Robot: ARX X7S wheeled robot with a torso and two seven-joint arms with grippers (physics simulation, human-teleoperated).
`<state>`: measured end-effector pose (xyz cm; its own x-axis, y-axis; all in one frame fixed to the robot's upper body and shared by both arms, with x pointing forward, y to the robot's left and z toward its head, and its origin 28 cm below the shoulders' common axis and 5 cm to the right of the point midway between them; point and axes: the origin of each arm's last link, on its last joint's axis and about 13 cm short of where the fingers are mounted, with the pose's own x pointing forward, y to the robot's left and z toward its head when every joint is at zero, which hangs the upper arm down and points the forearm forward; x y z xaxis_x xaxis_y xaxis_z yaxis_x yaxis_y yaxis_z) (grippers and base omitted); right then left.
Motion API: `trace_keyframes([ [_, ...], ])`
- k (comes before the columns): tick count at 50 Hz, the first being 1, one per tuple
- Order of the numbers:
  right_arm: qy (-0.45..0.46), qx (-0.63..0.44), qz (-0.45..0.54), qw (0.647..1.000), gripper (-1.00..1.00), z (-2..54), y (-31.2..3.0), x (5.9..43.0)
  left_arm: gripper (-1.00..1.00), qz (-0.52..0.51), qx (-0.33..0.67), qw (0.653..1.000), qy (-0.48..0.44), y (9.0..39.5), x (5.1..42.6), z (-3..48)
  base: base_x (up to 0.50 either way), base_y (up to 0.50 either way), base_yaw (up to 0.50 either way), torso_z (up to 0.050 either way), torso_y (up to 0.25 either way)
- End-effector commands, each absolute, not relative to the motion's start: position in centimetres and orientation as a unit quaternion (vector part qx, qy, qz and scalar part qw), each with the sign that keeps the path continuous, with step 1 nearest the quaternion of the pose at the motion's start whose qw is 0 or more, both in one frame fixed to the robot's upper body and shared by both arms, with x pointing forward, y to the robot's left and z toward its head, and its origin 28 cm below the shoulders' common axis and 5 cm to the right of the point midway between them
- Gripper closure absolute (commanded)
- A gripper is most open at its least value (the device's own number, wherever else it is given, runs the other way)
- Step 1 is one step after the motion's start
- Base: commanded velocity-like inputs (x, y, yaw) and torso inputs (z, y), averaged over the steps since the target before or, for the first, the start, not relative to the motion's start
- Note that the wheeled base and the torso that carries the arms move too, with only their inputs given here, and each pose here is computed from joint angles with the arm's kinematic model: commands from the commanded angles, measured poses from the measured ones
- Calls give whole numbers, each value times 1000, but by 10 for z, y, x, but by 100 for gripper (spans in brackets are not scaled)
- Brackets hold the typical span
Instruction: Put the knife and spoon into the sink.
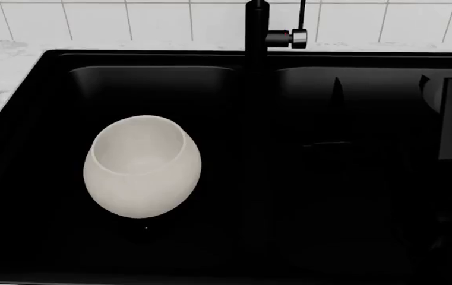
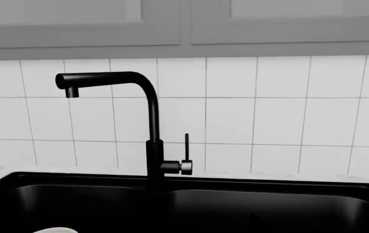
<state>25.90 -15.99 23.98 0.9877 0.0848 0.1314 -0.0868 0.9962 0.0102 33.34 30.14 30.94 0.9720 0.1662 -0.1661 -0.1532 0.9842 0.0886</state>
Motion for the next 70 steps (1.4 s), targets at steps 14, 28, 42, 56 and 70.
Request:
trace_keyframes([
  [14, -67, 19, 40, 997, -100, 236, -163, 255, 100, -189, 164, 962, 106, 217, 331, 295, 0, 0, 0, 0, 0],
  [28, -68, 19, 41, 997, -100, 237, -163, 253, 100, -287, 172, 932, 142, 192, 335, 275, 0, 0, 0, 0, 0],
  [42, -66, 19, 39, 997, -100, 236, -165, 253, 100, -329, 125, 906, 237, 174, 355, 265, 0, 0, 0, 0, 0],
  [56, -65, 22, 37, 997, -100, 233, -165, 252, 100, -289, 123, 902, 297, 181, 370, 251, 0, 0, 0, 0, 0],
  [70, -63, 24, 36, 997, -100, 231, -165, 253, 100, -304, 187, 878, 320, 197, 361, 248, 0, 0, 0, 0, 0],
])
